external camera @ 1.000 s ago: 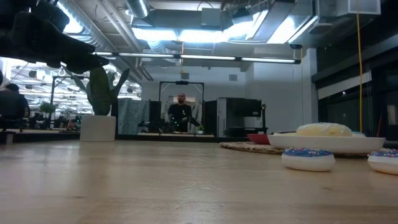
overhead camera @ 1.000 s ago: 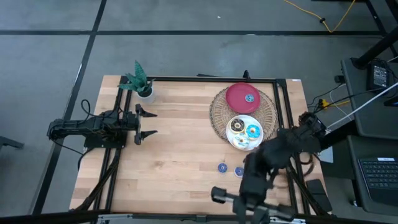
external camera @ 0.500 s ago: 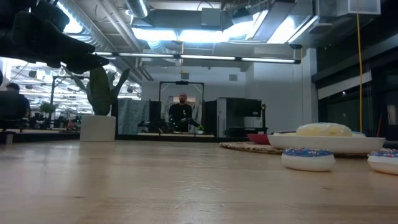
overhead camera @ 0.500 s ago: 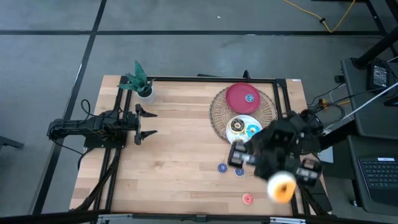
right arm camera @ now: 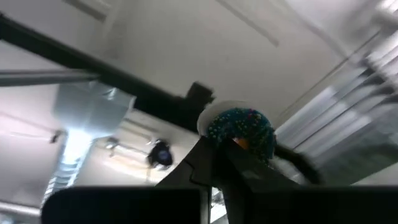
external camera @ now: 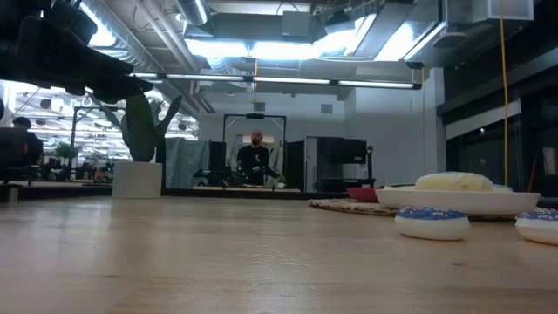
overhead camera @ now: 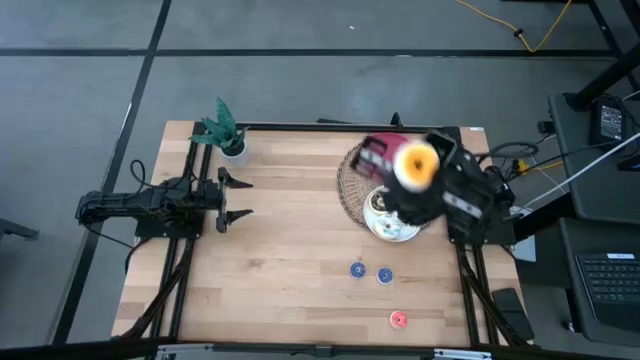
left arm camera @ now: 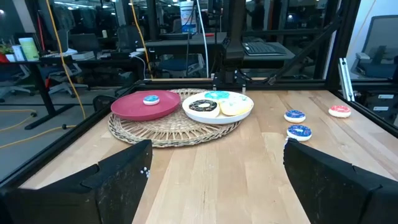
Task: Pick & Place donuts
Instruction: Put the small blue donut on the red plate
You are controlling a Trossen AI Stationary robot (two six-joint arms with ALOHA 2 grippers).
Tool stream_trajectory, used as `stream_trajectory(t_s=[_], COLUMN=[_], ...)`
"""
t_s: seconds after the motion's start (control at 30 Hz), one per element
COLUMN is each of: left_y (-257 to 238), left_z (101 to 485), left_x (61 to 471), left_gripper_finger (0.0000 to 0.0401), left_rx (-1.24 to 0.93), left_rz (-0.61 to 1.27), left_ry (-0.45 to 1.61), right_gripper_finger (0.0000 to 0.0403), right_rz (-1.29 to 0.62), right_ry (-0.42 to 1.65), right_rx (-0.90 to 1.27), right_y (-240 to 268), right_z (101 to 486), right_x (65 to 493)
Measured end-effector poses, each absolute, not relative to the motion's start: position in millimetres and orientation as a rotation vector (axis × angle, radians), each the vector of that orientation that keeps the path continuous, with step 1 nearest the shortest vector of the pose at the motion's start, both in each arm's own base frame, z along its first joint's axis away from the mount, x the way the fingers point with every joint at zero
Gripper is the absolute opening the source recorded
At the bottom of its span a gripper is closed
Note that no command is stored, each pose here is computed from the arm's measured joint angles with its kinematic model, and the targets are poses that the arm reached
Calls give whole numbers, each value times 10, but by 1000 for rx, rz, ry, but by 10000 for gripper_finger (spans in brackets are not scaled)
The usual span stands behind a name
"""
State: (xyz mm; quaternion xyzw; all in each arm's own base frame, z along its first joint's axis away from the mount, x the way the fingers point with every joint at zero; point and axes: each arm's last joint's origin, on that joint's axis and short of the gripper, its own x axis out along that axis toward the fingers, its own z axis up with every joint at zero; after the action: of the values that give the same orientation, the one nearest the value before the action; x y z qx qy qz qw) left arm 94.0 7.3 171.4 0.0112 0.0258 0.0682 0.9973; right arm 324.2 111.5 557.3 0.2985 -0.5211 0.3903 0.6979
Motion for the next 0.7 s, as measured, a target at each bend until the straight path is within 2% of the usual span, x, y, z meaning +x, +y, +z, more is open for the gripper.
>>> stream_trajectory(t_s=[0.33,0.5,0.7], left_y=[73,73,73], left_z=[1713,1713,1713], left_x=[940,940,940], left_gripper_finger=[353,354,353], left_rx=[22,22,22], left_rz=[136,136,136], left_ry=[52,52,52], right_gripper_finger=[16,15,15], right_rz=[345,47,-199], right_ry=[-1221,-1113,-905], right_rx=[676,583,467], right_y=[663,468,165], right_z=[5552,5491,5363], right_x=[3442,3601,3811])
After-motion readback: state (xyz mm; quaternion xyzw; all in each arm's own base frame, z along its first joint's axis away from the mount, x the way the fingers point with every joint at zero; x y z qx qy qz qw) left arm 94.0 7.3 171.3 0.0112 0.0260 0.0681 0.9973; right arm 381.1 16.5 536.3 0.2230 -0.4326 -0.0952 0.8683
